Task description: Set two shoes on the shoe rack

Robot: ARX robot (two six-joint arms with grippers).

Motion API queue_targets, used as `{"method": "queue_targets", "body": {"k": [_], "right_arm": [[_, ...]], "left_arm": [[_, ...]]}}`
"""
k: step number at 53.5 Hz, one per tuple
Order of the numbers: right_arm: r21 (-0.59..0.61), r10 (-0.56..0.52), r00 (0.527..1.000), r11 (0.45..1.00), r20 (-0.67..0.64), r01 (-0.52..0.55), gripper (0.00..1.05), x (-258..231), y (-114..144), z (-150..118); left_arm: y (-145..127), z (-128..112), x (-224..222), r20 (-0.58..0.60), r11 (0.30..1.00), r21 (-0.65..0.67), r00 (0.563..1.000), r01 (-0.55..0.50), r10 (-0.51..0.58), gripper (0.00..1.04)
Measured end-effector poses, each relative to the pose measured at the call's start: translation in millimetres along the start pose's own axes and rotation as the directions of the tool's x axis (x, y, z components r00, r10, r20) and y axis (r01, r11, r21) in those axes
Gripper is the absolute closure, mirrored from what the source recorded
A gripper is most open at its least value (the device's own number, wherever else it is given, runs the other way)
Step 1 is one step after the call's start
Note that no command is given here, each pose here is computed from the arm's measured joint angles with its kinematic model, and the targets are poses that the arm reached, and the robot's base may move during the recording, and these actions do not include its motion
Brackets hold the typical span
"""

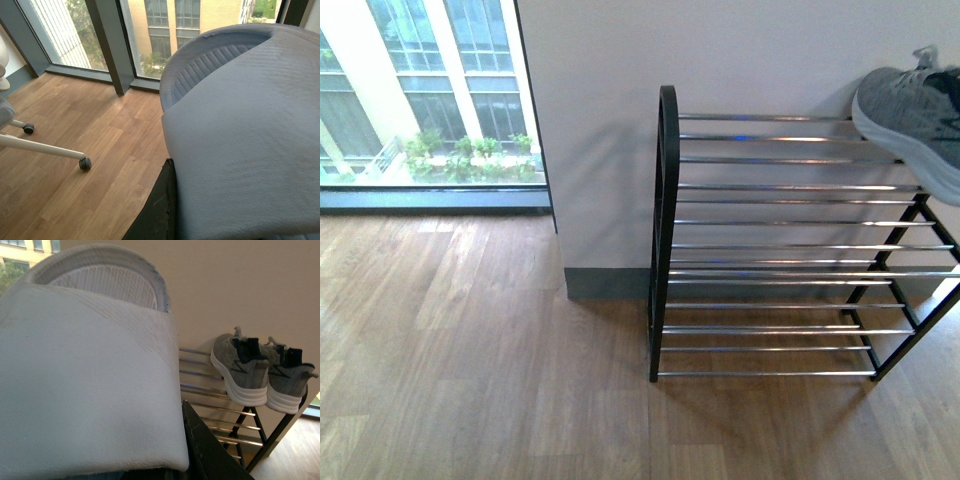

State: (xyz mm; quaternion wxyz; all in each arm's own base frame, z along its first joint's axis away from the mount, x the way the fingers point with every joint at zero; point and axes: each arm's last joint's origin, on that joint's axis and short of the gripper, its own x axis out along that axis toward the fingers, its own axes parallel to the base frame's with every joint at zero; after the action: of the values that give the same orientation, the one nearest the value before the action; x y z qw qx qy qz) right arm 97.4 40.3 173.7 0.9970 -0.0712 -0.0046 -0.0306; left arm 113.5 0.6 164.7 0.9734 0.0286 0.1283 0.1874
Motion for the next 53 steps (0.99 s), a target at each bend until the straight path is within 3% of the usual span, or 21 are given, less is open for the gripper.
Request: {"method": "queue_targets", "body": {"k": [28, 53], "right_arm": [[0.004, 0.023, 1.0, 1.0, 0.004, -0.023, 1.03, 0.0, 3.9, 0.7], [0.07, 0.102, 0.989, 0.993, -0.107, -0.095, 1.03, 21.2, 6.0, -12.2]], "left_arm": [[0.0, 0.0, 0.0, 0.0, 1.0, 0.0, 1.0, 0.0, 0.0, 1.03], [0.0, 0.0, 0.0, 0.0, 1.0, 0.0, 1.0, 0.001, -0.001, 1.03]]}}
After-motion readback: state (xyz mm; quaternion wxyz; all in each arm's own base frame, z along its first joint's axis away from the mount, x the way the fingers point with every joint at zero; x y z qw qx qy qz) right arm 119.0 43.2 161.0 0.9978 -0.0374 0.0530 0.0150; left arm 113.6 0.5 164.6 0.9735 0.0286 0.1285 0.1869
